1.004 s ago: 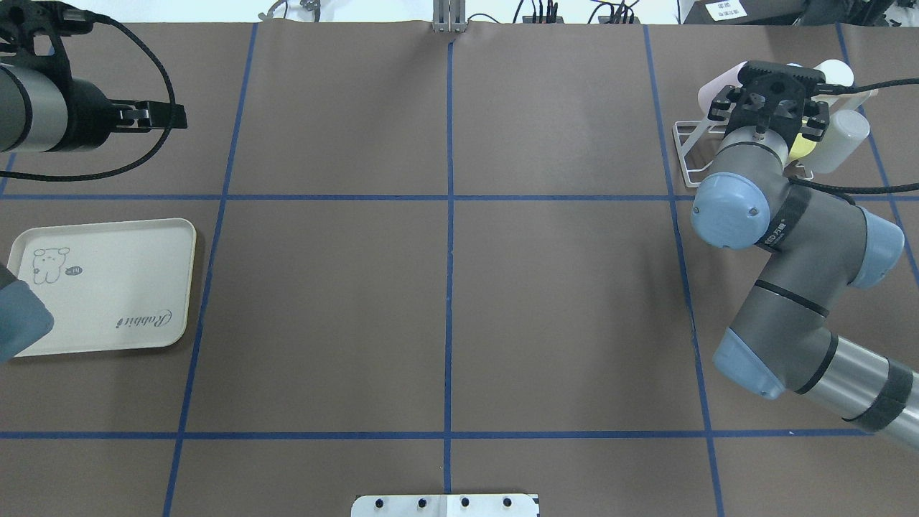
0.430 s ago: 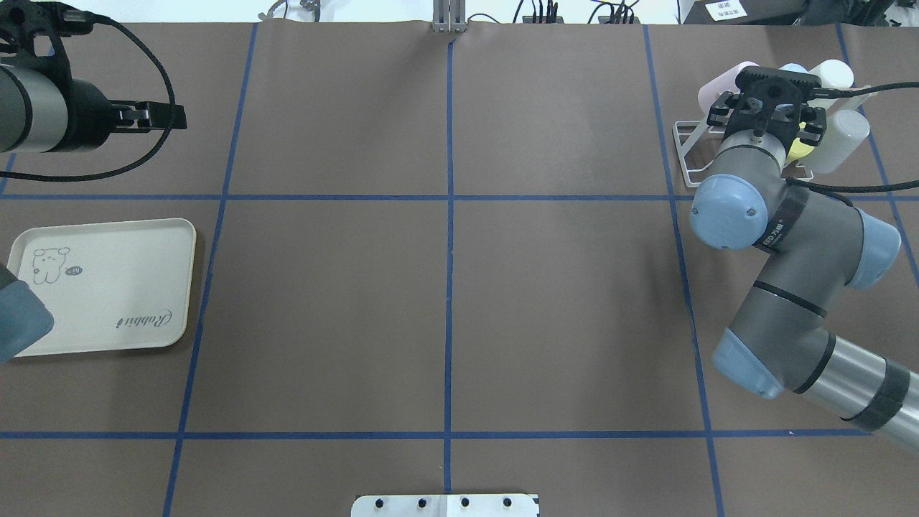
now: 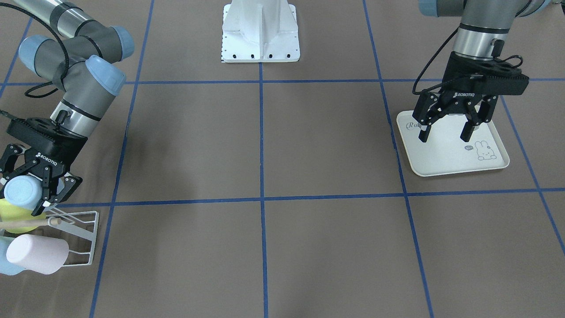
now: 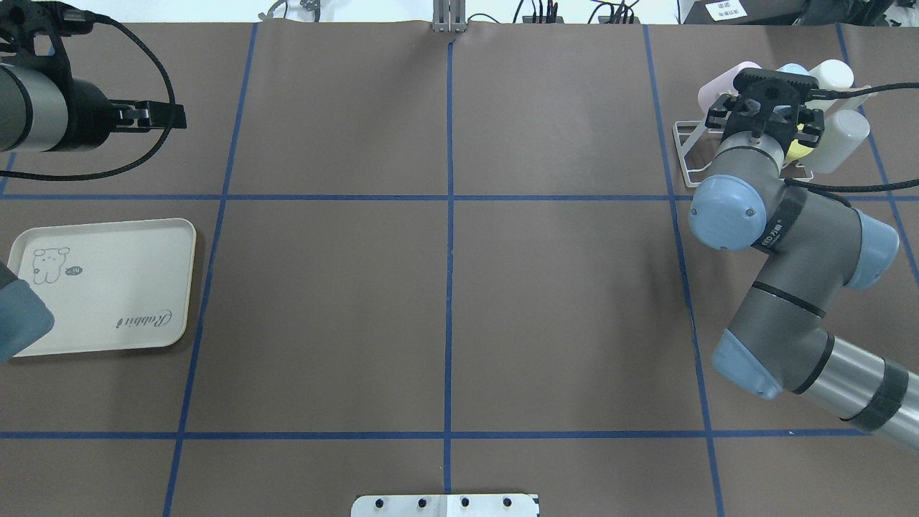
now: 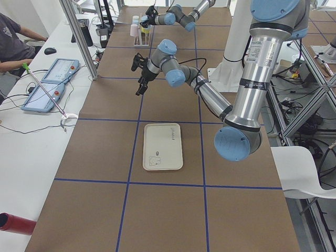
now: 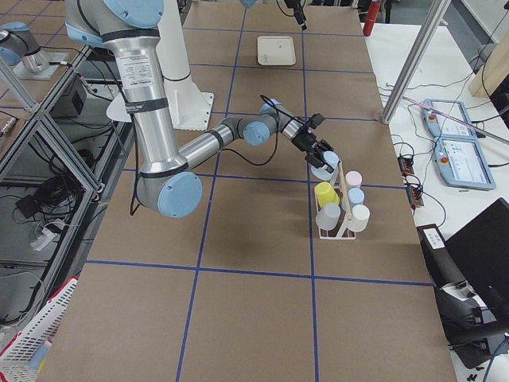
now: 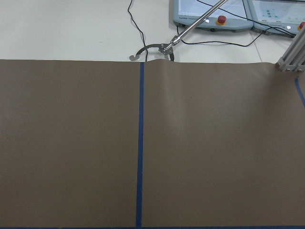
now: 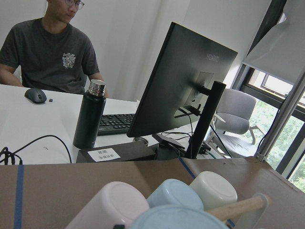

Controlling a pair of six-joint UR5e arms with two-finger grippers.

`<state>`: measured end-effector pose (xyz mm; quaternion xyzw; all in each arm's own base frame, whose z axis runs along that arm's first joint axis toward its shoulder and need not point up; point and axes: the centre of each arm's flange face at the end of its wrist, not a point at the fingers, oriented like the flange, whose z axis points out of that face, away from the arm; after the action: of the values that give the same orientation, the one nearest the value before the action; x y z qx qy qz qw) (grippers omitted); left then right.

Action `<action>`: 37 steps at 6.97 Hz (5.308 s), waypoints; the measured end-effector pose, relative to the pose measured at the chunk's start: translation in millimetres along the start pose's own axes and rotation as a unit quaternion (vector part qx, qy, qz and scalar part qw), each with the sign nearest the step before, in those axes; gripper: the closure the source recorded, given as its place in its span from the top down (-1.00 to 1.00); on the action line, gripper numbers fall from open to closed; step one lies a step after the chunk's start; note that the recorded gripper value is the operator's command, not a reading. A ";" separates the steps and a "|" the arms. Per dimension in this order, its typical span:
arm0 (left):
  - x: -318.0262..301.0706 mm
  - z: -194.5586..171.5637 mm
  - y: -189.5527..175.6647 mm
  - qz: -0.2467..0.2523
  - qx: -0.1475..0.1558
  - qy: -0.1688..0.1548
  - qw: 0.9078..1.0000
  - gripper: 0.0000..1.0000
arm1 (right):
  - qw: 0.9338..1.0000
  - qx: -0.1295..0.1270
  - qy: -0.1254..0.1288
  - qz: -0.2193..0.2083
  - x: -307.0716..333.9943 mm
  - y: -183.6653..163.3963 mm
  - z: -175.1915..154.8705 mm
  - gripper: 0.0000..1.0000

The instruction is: Transfer IKEA cup to right arm and place on rack

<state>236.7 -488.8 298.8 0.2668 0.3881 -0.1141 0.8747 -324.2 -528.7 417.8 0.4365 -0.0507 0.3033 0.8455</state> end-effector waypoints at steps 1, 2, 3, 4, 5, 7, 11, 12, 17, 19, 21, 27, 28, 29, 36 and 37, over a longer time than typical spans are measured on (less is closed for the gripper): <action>-0.1 0.1 0.0 0.000 0.000 0.000 1.000 1.00 | 1.000 -0.001 -0.001 -0.001 -0.8 -0.3 -0.5 -1.00; -0.1 0.2 -0.1 0.000 0.000 0.000 1.000 1.00 | 1.000 -0.003 -0.002 -0.002 -1.3 0.5 -1.0 -1.00; -0.1 0.2 -0.1 0.000 0.000 0.000 1.000 1.00 | 1.000 -0.004 -0.002 -0.003 -1.7 0.9 -1.3 -1.00; -0.1 0.2 -0.1 0.000 0.000 0.000 1.000 1.00 | 1.000 -0.004 -0.002 -0.004 -1.7 1.3 -1.5 -1.00; -0.1 0.2 -0.1 0.000 0.000 0.000 1.000 1.00 | 1.000 -0.004 -0.003 -0.007 -1.6 1.7 -1.5 -0.95; -0.3 0.7 0.0 0.000 0.000 -0.001 1.000 1.00 | 1.000 -0.005 -0.002 -0.011 -2.4 3.1 -0.9 -0.80; -0.2 0.6 0.0 0.000 -0.001 0.000 1.000 1.00 | 1.000 -0.005 0.000 -0.025 -6.3 6.3 2.5 1.00; -0.2 0.6 0.1 0.000 -0.001 0.000 1.000 1.00 | 1.000 -0.005 -0.001 -0.028 -6.5 5.3 2.0 1.00; -2.5 -1.6 -3.2 -0.002 0.002 -0.001 1.000 1.00 | 1.000 0.002 -0.030 0.001 -4.3 -33.2 -26.8 1.00; -15.1 -6.3 -12.4 0.008 0.001 -0.004 1.000 1.00 | 0.998 0.002 -0.059 0.038 6.7 -72.6 -53.8 1.00; -55.0 -16.6 -35.0 0.040 -0.010 -0.028 0.999 1.00 | 0.996 -0.027 -0.076 0.027 29.4 -109.9 -54.8 1.00; -223.5 -25.1 -66.1 0.129 -0.159 -0.054 0.977 1.00 | 0.934 -0.270 -0.173 -0.156 187.7 -164.0 50.4 1.00; -246.7 -22.3 -55.2 0.130 -0.181 -0.042 0.974 1.00 | 0.909 -0.319 -0.213 -0.164 222.1 -168.4 71.9 1.00; -266.8 -23.1 -42.3 0.129 -0.197 -0.033 0.971 1.00 | 0.883 -0.358 -0.252 -0.172 254.0 -172.6 88.2 1.00; -359.7 -55.5 -3.4 0.128 -0.212 -0.011 0.969 1.00 | 0.812 -0.468 -0.299 -0.180 360.8 -114.3 106.6 1.00; -372.7 -49.5 0.8 0.118 -0.220 -0.020 0.968 1.00 | 0.809 -0.480 -0.293 -0.175 367.9 -102.4 111.8 1.00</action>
<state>-44.3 -463.5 547.3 0.1097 0.3520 0.0725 0.9267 51.3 -486.8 542.9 0.0451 -0.3576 -0.0544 0.9312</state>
